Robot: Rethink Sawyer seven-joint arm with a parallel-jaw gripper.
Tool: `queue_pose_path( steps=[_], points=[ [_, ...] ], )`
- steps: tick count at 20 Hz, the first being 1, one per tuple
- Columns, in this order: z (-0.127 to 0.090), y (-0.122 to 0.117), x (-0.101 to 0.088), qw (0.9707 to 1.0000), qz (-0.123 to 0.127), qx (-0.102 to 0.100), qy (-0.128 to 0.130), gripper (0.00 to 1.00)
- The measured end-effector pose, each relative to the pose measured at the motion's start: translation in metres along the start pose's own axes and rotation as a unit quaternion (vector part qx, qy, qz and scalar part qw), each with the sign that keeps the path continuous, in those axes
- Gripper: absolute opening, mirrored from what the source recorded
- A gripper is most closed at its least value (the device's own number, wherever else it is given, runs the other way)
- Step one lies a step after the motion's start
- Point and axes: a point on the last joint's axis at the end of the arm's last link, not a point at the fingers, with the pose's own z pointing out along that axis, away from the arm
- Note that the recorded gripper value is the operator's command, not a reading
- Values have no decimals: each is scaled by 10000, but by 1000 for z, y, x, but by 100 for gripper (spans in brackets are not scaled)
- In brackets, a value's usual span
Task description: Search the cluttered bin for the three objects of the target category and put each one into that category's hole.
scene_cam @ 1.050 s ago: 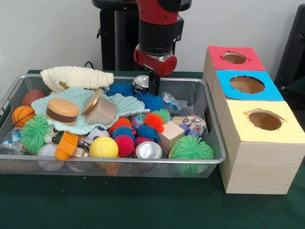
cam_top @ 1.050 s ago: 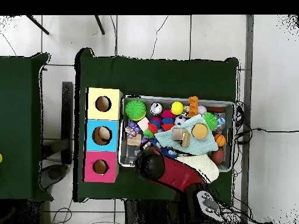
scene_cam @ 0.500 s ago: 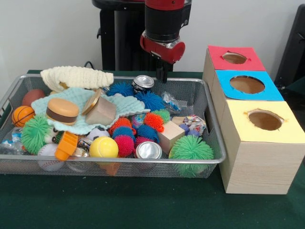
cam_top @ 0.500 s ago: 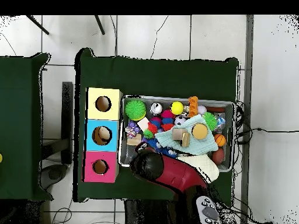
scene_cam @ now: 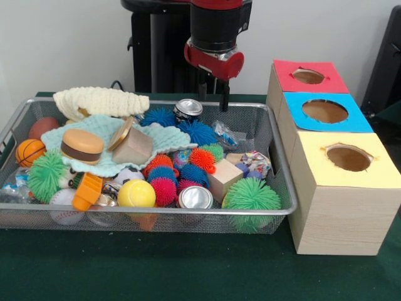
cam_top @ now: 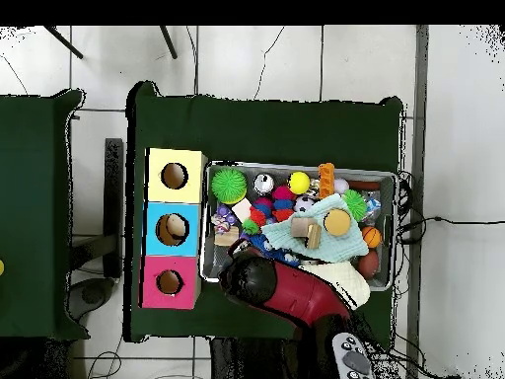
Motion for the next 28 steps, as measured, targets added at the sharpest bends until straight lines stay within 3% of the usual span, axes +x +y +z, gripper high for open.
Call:
queue_pose_path(
  steps=[11,21,25,26,28],
  points=[
    [15,1,-1,9999,36,-69,72,100],
    [69,10,-11,9999,28,-65,145,100],
    [78,22,-21,9998,8,-143,110,100],
    [80,28,-25,9998,-9,-199,91,0],
    [81,30,-26,9997,-13,-222,88,0]
  ],
)
